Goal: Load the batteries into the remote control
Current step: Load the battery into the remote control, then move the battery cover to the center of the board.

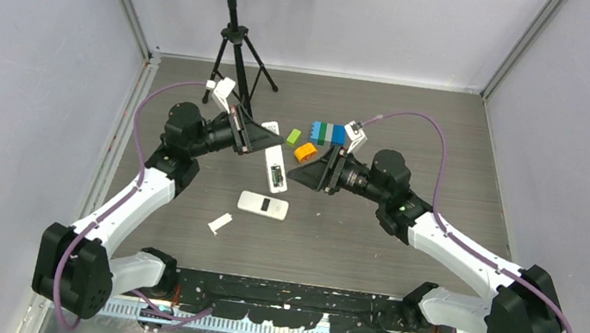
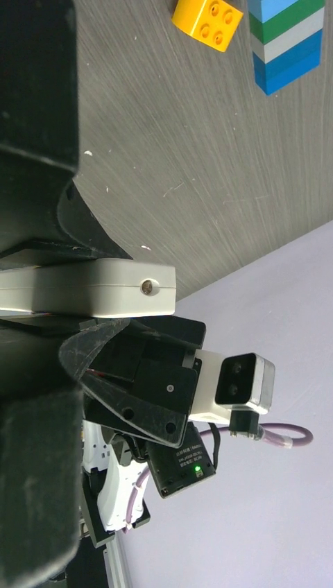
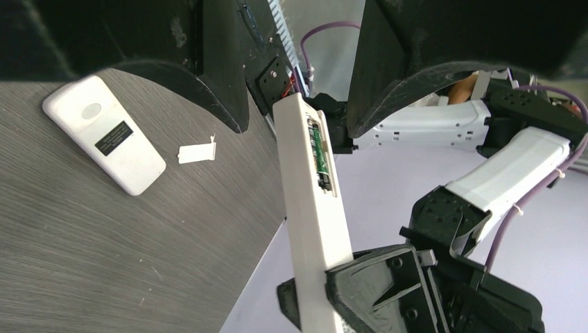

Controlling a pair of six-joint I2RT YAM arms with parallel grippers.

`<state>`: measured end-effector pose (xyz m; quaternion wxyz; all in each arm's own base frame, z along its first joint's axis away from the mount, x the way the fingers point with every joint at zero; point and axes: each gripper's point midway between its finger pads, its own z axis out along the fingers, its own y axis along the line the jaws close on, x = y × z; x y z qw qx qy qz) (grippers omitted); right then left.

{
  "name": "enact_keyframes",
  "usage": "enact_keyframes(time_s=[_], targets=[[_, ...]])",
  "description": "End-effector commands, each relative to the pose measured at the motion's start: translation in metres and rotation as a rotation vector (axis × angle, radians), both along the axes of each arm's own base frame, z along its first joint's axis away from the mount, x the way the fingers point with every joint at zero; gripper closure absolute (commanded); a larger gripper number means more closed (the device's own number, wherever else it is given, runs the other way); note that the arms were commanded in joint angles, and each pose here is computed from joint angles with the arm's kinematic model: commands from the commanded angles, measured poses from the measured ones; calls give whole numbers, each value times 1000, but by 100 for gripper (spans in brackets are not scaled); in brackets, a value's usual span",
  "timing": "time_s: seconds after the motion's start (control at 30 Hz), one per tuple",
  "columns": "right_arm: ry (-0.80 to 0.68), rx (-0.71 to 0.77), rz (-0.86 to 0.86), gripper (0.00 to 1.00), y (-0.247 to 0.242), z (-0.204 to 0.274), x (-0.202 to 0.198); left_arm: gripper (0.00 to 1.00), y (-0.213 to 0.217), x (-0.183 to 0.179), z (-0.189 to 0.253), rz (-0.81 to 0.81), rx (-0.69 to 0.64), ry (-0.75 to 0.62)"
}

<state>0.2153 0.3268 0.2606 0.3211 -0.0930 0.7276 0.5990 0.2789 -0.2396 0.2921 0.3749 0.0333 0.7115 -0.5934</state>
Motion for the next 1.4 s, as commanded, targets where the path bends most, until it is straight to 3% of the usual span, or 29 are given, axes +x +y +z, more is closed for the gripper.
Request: enact_keyframes(time_s=[0.0,0.23,0.37,0.5,0.57,0.63,0.8,0.9,1.0,1.17,1.37], targets=[[-107,19,75,44,11,26,-7,100,-3,-3,25,-46,-26,-68],[-96,-28,81,53,19,11,0,100,-6,-3,27,-70,-44,-62],[-70,-65,53,65,22,0,10,100,-7,-3,28,-79,-50,-62],[-50,-96,18,84,22,-9,18,100,-8,-2,29,-80,-51,-61],[-47,-111,8,88,21,-13,20,100,-8,-1,28,-80,-49,-60],[-48,-114,7,83,21,-14,21,100,-7,1,26,-71,-40,-60],[-61,-100,18,49,19,-8,15,100,4,16,2,12,47,-34],[-71,-111,11,29,14,-12,12,100,26,29,-30,113,127,59],[-57,-194,1,22,10,-34,15,100,58,40,-63,255,207,169],[-14,-332,1,22,13,-75,25,100,125,37,-102,518,345,317],[-30,-472,8,28,61,-110,18,100,200,18,-97,875,511,316]])
